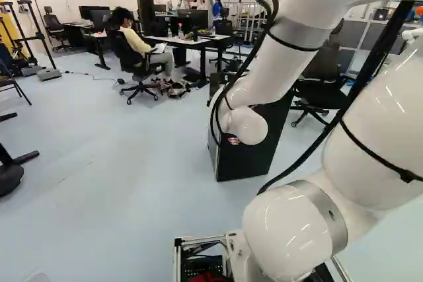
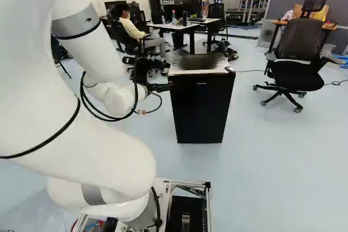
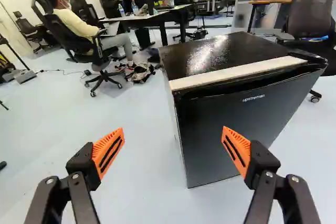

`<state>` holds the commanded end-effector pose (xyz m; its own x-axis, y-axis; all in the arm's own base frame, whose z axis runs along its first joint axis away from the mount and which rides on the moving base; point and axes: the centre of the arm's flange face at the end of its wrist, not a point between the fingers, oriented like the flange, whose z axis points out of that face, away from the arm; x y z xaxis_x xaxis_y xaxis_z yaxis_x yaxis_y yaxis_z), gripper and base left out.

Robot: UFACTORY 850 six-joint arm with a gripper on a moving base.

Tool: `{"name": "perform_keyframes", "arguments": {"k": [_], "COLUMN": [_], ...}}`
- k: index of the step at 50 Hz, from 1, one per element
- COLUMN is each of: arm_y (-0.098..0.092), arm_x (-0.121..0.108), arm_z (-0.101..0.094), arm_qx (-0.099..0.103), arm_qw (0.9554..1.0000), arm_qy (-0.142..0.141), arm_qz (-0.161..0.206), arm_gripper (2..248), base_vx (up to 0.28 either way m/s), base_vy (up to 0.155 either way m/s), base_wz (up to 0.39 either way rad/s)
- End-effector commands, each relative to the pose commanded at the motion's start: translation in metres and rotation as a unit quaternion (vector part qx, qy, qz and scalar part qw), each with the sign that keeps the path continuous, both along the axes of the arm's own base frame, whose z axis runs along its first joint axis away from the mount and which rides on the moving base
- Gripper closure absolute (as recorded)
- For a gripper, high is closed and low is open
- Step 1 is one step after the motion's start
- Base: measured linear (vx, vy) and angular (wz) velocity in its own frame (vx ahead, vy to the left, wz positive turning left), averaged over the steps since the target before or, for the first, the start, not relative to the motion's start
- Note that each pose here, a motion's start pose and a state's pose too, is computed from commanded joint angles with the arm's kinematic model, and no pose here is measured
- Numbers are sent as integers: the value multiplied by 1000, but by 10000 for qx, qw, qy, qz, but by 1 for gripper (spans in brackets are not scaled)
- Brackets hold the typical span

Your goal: Grab a drink from the fridge

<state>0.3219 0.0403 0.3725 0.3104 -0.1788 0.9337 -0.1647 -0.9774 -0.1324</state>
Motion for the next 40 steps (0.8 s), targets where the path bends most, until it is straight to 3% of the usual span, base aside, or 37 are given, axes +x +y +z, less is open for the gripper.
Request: {"name": "perform_keyframes", "arguments": {"k": [17,40], "arm_y": [15,38], "arm_x": [6,20], "arm_z": [-7,-25], "arm_qx": [100,83], "arm_qw": [9997,9987], "arm_qy": [3,2], "arm_qz": [-222,-498], "arm_gripper": [3,3], "base_vx": [0,0], "base_vy": [0,0], "base_wz": [0,0]}}
